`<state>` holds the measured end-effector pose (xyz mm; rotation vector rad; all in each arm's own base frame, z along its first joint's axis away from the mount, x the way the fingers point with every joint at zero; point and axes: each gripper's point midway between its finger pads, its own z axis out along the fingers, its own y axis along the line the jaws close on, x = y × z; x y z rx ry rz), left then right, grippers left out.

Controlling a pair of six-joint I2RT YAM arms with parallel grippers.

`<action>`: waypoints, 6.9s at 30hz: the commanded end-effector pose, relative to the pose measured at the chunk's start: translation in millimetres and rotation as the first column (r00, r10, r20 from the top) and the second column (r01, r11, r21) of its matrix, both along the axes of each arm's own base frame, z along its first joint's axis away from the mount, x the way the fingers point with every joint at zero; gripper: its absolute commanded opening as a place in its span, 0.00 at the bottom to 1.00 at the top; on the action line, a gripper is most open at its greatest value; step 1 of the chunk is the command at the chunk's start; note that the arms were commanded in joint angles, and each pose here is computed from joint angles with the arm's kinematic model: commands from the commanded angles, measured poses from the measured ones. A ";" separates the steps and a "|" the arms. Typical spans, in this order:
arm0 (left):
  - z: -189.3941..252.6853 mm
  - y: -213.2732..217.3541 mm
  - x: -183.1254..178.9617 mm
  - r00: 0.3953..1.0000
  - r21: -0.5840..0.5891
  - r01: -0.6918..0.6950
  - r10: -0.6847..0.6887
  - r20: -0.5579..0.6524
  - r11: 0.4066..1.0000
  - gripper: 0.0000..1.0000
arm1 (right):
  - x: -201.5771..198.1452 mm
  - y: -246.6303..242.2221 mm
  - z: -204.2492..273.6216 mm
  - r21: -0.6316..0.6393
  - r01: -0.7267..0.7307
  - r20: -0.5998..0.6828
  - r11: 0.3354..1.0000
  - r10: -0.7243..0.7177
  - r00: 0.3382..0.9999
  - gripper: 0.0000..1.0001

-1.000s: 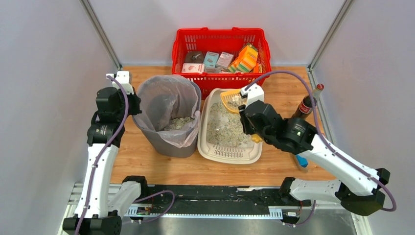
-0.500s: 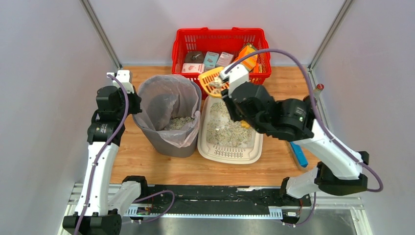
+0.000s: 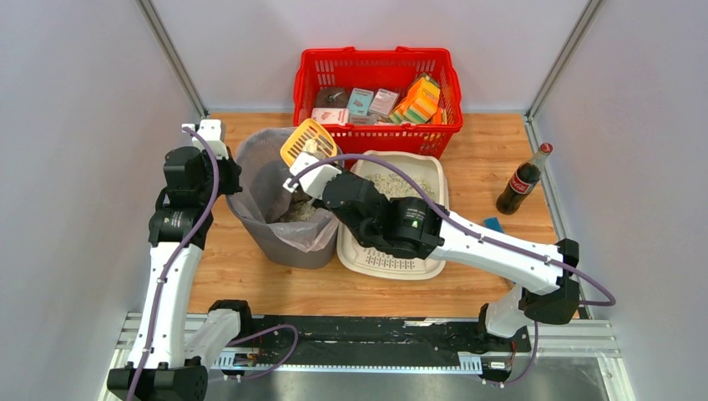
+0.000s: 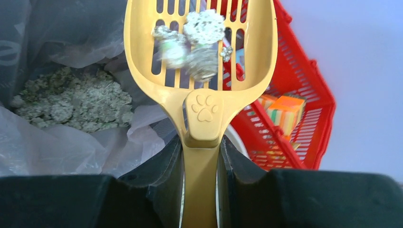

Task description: Clean the litter box

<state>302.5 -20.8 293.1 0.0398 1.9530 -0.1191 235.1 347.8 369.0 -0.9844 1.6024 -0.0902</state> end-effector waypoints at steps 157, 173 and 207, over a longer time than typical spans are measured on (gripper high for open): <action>29.1 -6.3 -16.2 0.987 0.021 0.010 -0.013 0.159 1.000 0.74 | 1.2 -79.4 -9.0 0.601 0.178 -0.336 0.779 0.045 0.941 0.00; 39.0 -5.0 -20.3 0.971 0.009 -0.002 0.000 0.241 1.000 0.74 | 18.2 -107.5 -115.0 0.761 0.516 -0.585 0.393 0.074 0.808 0.00; 31.8 4.6 -22.2 0.978 0.053 -0.051 0.039 0.203 0.997 0.74 | 82.9 -66.8 -240.2 0.662 0.676 -0.686 0.324 -0.102 0.721 0.00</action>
